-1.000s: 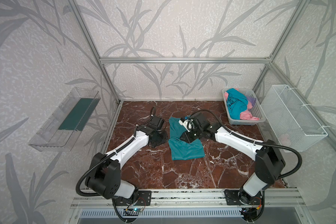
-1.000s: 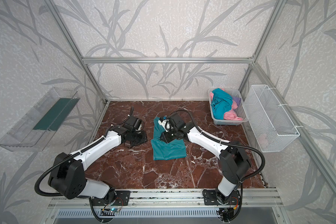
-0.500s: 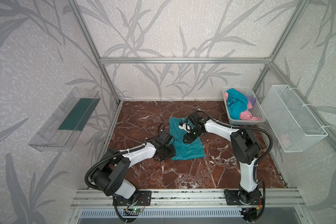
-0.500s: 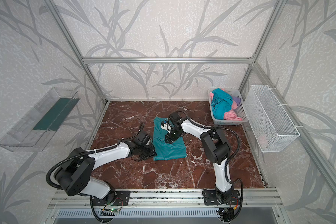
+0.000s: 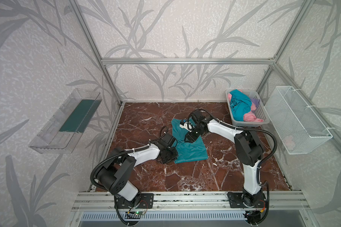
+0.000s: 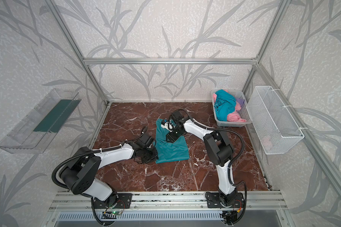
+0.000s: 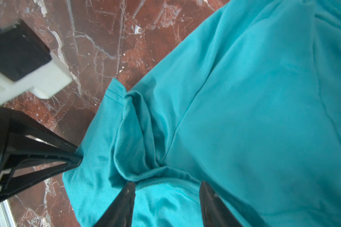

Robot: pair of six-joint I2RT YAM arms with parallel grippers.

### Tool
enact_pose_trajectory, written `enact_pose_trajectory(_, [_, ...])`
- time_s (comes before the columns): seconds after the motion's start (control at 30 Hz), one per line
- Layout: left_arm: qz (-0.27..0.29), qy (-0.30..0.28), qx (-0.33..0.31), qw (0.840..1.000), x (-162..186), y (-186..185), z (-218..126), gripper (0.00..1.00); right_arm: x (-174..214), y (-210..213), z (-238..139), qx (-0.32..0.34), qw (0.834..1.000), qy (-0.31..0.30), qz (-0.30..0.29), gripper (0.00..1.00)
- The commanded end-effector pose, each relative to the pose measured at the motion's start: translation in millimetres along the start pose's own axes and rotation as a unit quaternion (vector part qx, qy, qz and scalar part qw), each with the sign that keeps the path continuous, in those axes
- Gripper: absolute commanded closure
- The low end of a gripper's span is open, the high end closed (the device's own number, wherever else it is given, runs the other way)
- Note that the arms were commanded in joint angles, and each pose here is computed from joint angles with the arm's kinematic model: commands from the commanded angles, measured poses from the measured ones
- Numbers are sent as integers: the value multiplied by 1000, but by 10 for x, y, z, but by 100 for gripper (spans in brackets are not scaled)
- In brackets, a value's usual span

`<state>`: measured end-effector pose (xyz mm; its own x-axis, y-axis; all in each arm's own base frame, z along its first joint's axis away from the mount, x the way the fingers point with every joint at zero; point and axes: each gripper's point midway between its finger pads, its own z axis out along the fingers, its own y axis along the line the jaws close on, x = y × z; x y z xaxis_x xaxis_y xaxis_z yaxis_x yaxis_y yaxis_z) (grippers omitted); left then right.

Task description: Fold and stack the t-shirts

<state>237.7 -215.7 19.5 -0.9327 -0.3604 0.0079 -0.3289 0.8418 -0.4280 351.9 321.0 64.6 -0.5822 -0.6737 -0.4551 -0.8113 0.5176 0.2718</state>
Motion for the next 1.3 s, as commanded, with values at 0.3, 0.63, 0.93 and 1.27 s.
enact_pose_trajectory(0.3, [-15,16,-37,999,-22,137,27,81,152,72,304,-50,998,31,7,59])
enact_pose_trajectory(0.63, [-23,32,-50,998,54,253,108,82,-147,-263,223,6,1000,1,26,91])
enact_pose_trajectory(0.93, [-26,50,-79,995,176,475,160,83,-220,-753,152,95,994,-4,61,88])
enact_pose_trajectory(1.27, [-18,51,-87,995,178,481,108,83,-380,-832,-3,119,989,-36,77,51])
